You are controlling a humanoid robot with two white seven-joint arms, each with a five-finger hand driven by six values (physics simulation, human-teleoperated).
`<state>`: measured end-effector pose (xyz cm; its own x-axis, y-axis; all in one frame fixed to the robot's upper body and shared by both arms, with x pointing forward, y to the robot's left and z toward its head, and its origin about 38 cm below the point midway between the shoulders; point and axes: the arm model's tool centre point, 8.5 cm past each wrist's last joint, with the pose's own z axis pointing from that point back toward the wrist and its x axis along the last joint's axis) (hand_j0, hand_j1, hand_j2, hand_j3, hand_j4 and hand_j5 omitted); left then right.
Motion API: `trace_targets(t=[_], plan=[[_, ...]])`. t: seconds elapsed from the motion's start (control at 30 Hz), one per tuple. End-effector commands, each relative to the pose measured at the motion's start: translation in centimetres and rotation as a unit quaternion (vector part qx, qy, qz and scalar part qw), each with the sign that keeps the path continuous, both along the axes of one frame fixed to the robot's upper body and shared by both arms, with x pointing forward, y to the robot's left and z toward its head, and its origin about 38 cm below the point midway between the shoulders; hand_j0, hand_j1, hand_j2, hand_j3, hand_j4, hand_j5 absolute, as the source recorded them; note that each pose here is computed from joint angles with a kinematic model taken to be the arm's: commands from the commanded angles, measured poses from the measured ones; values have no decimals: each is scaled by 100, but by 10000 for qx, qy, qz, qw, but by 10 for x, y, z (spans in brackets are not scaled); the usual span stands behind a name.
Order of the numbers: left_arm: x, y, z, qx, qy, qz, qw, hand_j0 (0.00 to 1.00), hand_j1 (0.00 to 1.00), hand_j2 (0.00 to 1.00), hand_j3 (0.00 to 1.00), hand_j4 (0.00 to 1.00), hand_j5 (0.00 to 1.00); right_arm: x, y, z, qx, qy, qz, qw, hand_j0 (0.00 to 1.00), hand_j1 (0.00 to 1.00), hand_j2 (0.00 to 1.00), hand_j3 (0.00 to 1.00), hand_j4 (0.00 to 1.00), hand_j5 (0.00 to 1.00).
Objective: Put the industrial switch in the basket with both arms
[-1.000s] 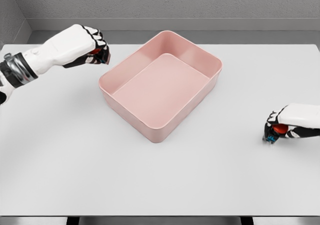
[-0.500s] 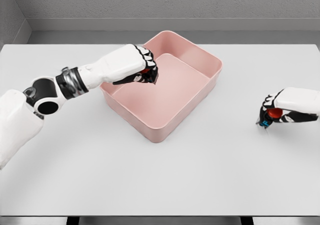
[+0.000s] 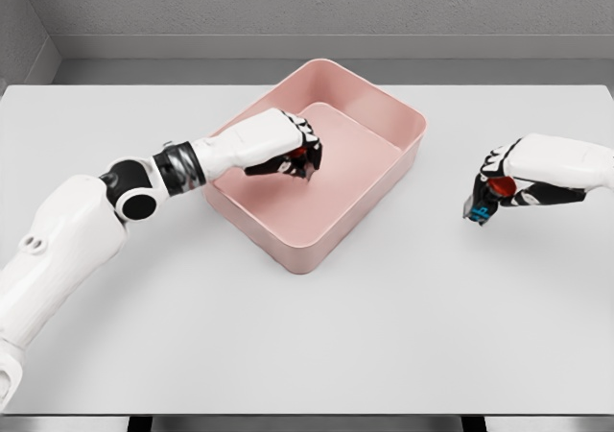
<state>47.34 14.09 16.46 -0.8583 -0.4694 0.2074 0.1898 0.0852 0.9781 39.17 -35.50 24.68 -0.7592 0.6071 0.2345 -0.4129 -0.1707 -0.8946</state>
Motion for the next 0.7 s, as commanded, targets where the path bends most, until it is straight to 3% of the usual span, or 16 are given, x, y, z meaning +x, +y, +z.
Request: trace_targets(t=[0.0, 0.07, 0.2, 0.4, 0.43, 0.57, 0.67], plan=[[0, -2, 2, -93, 17, 2, 10000, 73, 73, 73, 73, 73, 73, 2, 4, 1, 63, -2, 32, 10000, 47, 47, 47, 47, 47, 47], [0, -2, 5, -98, -17, -16, 9999, 79, 79, 79, 79, 79, 79, 5, 11, 2, 128, -38, 96, 9999, 47, 47, 47, 47, 47, 47], [0, -4, 8, -129, -53, -39, 9999, 80, 80, 80, 80, 80, 80, 7, 12, 7, 139, -111, 106, 9998, 46, 46, 46, 46, 46, 46], [3, -1, 22, -175, -168, -58, 9997, 94, 94, 94, 94, 94, 94, 11, 18, 15, 194, -219, 163, 9994, 45, 45, 45, 45, 45, 45], [2, 7, 27, -172, -199, -44, 9996, 100, 100, 100, 100, 100, 100, 11, 19, 14, 194, -214, 170, 9994, 45, 45, 45, 45, 45, 45], [0, 41, 49, -301, -296, 88, 9991, 100, 100, 100, 100, 100, 100, 15, 28, 20, 291, -308, 254, 9988, 45, 45, 45, 45, 45, 45], [-24, 76, 86, -175, -631, -62, 9978, 100, 100, 100, 100, 100, 100, 18, 36, 21, 373, -338, 330, 9982, 45, 45, 45, 45, 45, 45]])
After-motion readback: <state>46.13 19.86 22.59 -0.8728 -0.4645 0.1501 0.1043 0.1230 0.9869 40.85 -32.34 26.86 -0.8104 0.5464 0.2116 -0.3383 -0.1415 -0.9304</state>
